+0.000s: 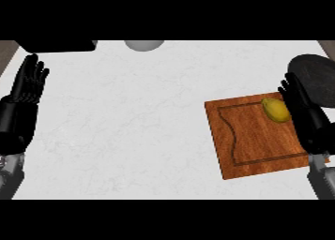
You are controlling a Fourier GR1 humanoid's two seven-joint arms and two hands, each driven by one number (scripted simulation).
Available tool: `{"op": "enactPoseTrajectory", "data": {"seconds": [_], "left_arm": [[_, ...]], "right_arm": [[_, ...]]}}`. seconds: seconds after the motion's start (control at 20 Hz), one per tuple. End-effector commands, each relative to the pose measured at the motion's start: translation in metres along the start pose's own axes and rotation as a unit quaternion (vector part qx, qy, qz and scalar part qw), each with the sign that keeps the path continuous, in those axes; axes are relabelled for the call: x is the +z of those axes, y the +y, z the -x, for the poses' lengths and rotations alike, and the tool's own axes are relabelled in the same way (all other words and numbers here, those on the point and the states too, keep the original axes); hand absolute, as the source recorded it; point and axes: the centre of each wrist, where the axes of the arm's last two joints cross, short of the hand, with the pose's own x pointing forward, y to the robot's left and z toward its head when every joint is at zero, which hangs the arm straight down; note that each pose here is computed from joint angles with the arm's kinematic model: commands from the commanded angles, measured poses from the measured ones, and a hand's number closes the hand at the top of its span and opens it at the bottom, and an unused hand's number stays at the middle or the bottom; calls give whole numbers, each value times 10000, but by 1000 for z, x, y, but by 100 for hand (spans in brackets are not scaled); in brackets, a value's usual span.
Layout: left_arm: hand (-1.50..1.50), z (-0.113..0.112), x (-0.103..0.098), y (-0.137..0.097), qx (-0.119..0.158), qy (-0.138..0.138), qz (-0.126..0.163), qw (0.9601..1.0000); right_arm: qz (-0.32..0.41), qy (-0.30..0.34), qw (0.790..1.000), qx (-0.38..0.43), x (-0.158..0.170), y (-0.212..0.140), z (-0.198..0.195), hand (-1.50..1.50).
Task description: Pick the lemon from the cutting board and place it in the pan
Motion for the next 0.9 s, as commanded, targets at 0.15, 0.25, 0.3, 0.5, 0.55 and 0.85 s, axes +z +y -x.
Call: {"op": "enactPoseTrajectory", "data": {"seconds": [0.15,0.25,0.3,0.5,0.55,0.85], "left_arm": [[0,9,-1,-8,149,331,73,9993],[0,12,3,-16,247,491,178,9983],[0,19,7,-26,450,819,291,9952],[0,26,8,-21,459,1106,18,9928],[0,29,11,-22,501,1215,60,9913],[0,28,4,-24,405,1151,141,9924]], "right_arm": [[-3171,-368,9476,-117,-14,21,-16,150],[-4101,-536,9105,-31,-19,33,-30,150],[-4475,-372,8931,261,-15,20,-22,150],[-3815,-1896,9042,313,-39,-70,-57,-150],[-3684,-2138,9036,462,-44,-86,-67,-150],[-3849,-2447,8818,1199,-49,-159,-116,-150]]}}
